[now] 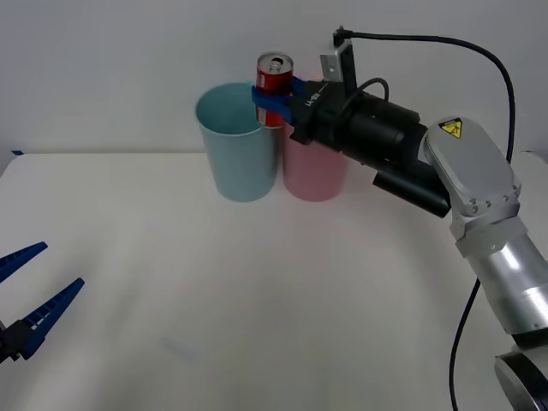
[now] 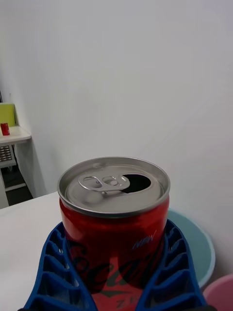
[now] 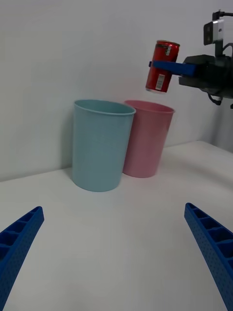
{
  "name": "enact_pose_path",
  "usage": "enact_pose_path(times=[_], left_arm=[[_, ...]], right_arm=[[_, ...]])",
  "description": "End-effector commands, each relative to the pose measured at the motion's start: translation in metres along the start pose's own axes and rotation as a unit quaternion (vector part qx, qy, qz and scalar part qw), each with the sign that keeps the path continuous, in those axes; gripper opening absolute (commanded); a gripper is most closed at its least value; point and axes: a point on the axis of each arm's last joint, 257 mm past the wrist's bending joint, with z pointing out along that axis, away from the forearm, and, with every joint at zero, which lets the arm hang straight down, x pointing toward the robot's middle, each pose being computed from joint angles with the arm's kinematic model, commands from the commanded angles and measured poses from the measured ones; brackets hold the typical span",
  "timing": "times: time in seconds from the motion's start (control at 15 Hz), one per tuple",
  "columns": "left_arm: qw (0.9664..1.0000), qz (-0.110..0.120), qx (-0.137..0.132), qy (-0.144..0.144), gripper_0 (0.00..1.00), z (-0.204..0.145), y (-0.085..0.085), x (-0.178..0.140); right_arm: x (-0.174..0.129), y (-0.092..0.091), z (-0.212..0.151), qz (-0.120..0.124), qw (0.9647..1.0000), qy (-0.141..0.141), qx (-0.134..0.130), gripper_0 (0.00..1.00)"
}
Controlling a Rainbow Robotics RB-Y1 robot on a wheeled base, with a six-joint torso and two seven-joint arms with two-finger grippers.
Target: Grasp the object on the table and drop it into the matching bin: aluminum can to the light blue bin, PET bottle to the pink bin.
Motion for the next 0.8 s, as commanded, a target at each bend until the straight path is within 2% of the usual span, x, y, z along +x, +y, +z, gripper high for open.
enact_pose_path(times=[0.07,0.13,0.4,0.8], left_arm=[[1.0,0.0,0.0,0.0,1.0,0.0,0.0,0.0],[1.0,0.0,0.0,0.0,1.0,0.0,0.0,0.0],[1.0,0.0,0.0,0.0,1.0,0.0,0.0,0.0],[1.0,0.0,0.0,0.0,1.0,0.0,0.0,0.0]], right_arm=[[0.001,-0.01,0.023,0.001,0.9999,0.013,0.004,0.0],[0.0,-0.013,0.03,-0.006,0.9998,0.018,0.006,0.0],[-0.002,-0.022,0.057,-0.001,0.9995,0.03,0.013,0.0],[-0.002,-0.041,0.095,0.005,0.9975,0.044,0.056,0.0]])
